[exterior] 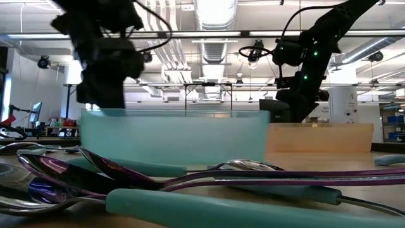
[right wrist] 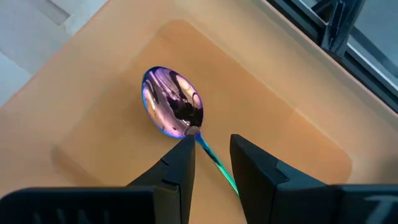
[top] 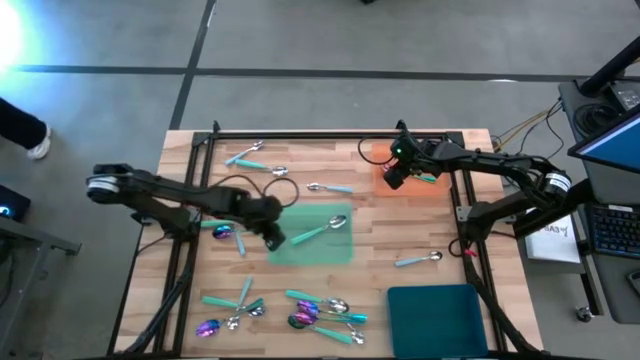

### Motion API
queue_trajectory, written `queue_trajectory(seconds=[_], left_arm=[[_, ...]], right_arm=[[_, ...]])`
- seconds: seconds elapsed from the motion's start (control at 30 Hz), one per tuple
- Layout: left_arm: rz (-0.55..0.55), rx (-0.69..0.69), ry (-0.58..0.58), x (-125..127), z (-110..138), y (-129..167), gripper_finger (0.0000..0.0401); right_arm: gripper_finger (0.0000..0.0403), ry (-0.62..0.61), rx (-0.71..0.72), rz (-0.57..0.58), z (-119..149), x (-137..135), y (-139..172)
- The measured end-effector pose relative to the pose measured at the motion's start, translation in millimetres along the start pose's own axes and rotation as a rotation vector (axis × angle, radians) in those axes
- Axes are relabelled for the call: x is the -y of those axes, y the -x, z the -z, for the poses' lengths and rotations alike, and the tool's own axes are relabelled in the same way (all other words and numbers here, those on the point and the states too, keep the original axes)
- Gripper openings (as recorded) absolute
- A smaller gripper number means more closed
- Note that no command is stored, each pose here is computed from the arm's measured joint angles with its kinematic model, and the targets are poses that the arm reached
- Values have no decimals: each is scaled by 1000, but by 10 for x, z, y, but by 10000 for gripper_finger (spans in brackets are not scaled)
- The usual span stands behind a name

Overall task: Sort silverware by color (type)
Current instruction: Adjust the green bin

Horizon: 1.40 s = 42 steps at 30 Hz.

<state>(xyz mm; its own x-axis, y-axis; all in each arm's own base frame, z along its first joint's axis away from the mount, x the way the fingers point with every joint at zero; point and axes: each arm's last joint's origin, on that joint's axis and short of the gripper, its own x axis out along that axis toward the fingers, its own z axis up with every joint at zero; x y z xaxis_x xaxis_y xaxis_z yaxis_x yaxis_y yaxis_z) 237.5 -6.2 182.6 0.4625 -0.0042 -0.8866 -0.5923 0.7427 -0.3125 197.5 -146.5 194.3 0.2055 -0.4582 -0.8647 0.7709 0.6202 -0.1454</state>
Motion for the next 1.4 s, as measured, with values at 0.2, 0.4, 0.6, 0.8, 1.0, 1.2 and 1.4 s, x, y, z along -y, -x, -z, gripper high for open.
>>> queue_trajectory(seconds=[0.2,0.4,0.6,0.8,1.0,1.2,1.4], left_arm=[[-159,169,44,-263,54,132,97],[-60,194,56,-202,-23,178,97],[-37,216,-2,12,-167,233,97],[-317,176,15,-26,-187,489,97],[-461,79,140,-195,-9,450,97],[-488,-6,252,-336,172,304,97],[-327,-14,286,-240,203,193,95]], right_arm=[[91,-7,-1,0,1,-2,0],[91,7,-3,0,3,-1,0],[91,30,-1,0,2,-1,0],[91,49,-1,0,2,-1,0],[91,60,-1,0,2,-1,0],[91,71,-2,0,3,-1,0],[91,81,-2,1,3,0,-1]])
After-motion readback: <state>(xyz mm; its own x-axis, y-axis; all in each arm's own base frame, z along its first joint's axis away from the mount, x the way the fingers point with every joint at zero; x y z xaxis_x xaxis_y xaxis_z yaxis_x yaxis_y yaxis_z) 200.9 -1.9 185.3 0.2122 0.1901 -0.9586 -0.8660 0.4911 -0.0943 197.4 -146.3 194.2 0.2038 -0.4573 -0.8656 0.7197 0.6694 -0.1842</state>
